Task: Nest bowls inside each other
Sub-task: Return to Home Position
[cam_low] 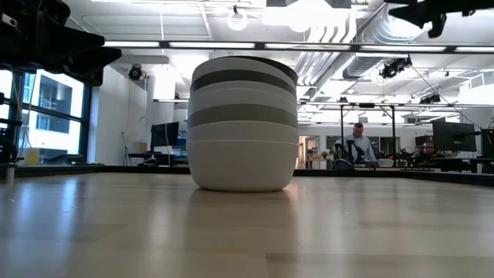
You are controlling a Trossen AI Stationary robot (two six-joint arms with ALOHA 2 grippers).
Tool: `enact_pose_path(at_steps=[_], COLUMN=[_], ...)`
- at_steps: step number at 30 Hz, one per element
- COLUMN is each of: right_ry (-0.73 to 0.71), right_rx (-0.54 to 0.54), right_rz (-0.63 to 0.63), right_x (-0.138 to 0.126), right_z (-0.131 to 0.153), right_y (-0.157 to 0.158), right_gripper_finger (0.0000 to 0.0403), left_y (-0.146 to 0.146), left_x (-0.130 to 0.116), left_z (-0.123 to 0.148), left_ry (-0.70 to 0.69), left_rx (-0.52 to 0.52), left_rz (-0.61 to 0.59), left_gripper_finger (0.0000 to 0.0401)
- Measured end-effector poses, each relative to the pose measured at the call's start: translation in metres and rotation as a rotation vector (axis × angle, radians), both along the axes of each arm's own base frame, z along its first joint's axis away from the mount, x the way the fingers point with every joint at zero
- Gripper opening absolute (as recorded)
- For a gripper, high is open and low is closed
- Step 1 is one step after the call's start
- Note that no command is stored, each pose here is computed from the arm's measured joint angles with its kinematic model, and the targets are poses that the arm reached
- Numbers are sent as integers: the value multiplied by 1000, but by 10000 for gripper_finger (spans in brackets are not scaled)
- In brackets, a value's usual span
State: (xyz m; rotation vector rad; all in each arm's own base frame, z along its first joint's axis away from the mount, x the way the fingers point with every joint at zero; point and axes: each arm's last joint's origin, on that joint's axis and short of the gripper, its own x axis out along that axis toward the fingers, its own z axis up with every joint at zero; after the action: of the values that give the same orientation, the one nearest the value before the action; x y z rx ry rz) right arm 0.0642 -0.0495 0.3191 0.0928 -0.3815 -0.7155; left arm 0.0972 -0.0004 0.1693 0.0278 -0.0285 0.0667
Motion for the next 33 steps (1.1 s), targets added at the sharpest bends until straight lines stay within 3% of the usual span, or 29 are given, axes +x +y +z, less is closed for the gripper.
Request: enact_pose_path(at_steps=[4, 10, 20, 33], right_ry=[-3, 26, -116, -83], right_rx=[-5, -112, -282, -305], right_rz=[3, 12, -18, -84], right_x=[5, 11, 14, 14], right_z=[-11, -29, -71, -96], right_y=[-3, -6, -7, -9], right_gripper_finger=[183, 183, 183, 183], left_y=[0, 0, 0, 0], left_x=[0, 0, 0, 0], left_z=[0, 0, 0, 0], left_ry=[0, 0, 0, 0], left_rx=[0, 0, 0, 0], left_rz=[0, 0, 0, 0], left_gripper_finger=[181, 181, 181, 181])
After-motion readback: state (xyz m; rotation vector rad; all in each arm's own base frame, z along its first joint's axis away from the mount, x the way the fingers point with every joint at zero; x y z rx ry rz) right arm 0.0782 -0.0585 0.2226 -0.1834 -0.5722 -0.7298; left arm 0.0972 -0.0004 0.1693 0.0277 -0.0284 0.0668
